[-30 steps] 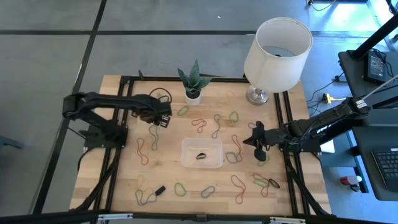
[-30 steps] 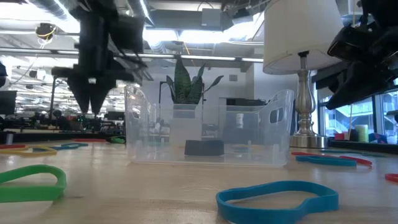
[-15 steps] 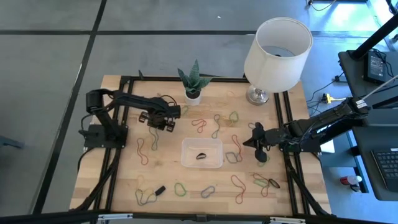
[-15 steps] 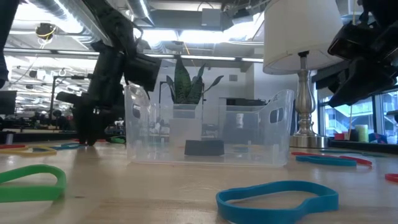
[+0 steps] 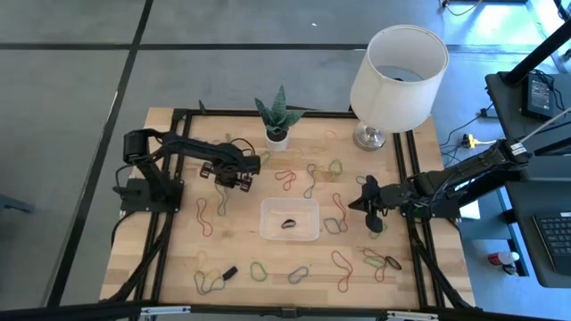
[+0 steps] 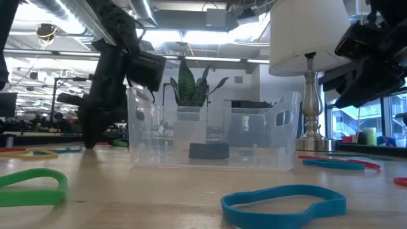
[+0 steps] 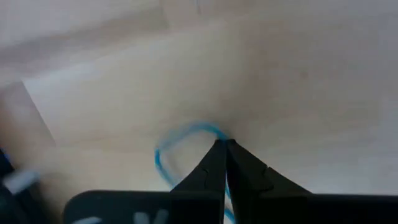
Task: Pick and place rubber bands into bin
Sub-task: Put the blue rubber band into the transparent bin
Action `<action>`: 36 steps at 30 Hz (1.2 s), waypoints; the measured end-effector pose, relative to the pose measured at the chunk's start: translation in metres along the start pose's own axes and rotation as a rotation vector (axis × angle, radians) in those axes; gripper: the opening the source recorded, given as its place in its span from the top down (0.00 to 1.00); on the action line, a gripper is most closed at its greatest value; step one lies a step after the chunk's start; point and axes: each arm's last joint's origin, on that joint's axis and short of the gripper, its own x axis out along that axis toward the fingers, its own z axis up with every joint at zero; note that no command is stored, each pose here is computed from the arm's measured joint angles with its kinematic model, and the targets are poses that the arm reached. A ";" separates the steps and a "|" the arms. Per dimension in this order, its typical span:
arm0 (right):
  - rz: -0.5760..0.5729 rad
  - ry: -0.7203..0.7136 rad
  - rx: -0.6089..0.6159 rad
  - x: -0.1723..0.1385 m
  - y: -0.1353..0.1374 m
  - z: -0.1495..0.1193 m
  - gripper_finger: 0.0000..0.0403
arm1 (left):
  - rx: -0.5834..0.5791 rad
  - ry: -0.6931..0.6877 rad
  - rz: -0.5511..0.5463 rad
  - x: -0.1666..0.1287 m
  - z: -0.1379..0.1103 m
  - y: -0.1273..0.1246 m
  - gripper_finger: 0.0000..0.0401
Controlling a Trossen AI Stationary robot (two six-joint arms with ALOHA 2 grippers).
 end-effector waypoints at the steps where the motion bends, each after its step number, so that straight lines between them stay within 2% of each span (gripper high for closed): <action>1: 0.002 -0.004 0.001 0.000 0.000 0.000 1.00 | -0.002 -0.016 -0.005 -0.008 -0.004 0.001 1.00; 5: 0.010 -0.020 0.003 0.000 0.001 0.002 1.00 | 0.002 -0.131 -0.064 -0.041 -0.021 0.005 1.00; 11: 0.012 -0.025 0.004 0.000 0.001 0.002 1.00 | 0.082 -0.320 -0.255 -0.095 -0.054 0.012 1.00; 19: 0.015 -0.032 0.003 0.000 0.002 0.003 1.00 | 0.327 -0.494 -0.456 -0.157 -0.091 0.008 1.00; 23: 0.015 -0.032 0.004 0.000 0.002 0.003 1.00 | 0.400 -0.563 -0.547 -0.181 -0.102 -0.007 1.00; 29: 0.015 -0.032 0.004 0.000 0.002 0.003 1.00 | 0.519 -0.669 -0.649 -0.212 -0.114 -0.044 1.00; 32: 0.017 -0.035 0.007 0.000 0.002 0.003 1.00 | 0.590 -0.690 -0.656 -0.218 -0.119 -0.067 1.00; 36: 0.020 -0.041 0.033 0.000 0.002 0.004 1.00 | 0.683 -0.669 -0.620 -0.209 -0.126 -0.097 1.00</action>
